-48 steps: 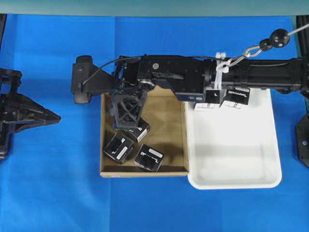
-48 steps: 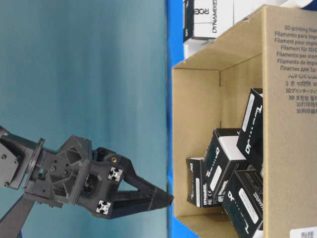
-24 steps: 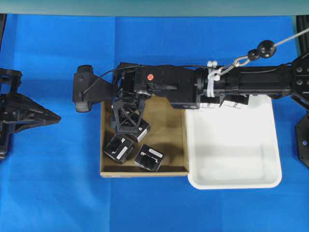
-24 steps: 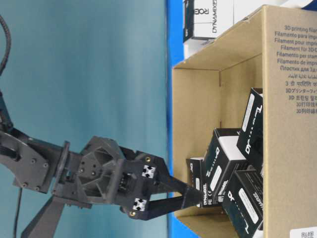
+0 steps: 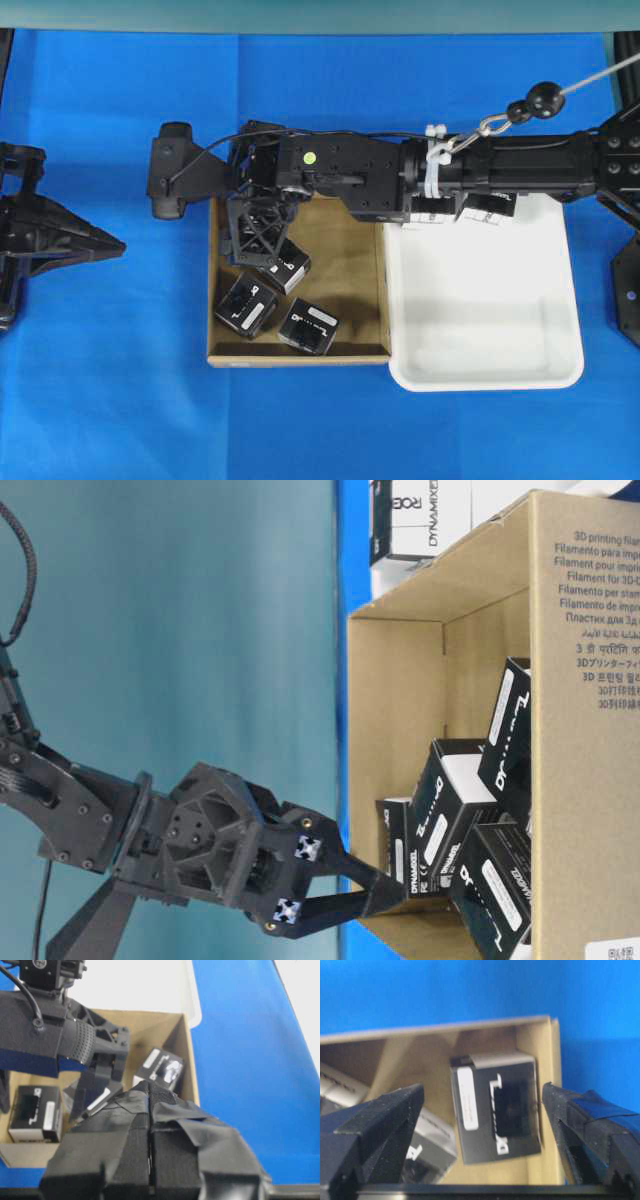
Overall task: Pick a box that is randomly placed inside the cardboard box.
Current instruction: 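Lower the open right gripper around the upper black box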
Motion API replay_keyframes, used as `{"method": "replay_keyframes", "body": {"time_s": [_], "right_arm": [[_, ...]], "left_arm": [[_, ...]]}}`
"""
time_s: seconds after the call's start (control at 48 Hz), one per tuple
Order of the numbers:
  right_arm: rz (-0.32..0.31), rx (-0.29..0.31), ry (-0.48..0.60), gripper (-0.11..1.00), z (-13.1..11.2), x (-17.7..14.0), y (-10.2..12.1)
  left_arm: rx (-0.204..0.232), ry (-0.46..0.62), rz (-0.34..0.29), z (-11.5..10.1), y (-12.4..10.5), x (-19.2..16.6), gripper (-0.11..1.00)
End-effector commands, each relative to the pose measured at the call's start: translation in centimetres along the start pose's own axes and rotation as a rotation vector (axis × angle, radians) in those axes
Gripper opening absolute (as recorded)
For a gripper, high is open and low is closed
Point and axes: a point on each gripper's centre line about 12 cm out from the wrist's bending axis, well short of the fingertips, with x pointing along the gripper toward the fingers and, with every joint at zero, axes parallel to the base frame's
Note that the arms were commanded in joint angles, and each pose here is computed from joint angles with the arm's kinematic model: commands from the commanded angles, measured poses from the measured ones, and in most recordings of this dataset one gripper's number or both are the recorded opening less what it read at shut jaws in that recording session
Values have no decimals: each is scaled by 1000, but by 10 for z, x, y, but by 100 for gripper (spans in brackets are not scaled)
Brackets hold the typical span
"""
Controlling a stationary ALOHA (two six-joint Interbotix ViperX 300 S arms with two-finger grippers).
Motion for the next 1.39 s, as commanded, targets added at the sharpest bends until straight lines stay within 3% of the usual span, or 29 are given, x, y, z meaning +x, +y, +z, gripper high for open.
{"method": "replay_keyframes", "body": {"time_s": [0.0,0.521,0.979,1.228,1.374], "right_arm": [[0,-6,1,99,0,6,3],[-49,-57,60,99,-17,17,-4],[-10,-56,36,99,-14,15,38],[-17,-34,14,99,-7,5,32],[-38,-21,3,99,-4,0,18]], "left_arm": [[2,-20,-3,7,-1,0,-7],[2,-20,-5,7,-1,0,-7],[3,-17,-3,5,-1,0,-7],[2,-15,-4,5,-1,1,-7],[3,-15,-3,5,-1,1,-7]]}}
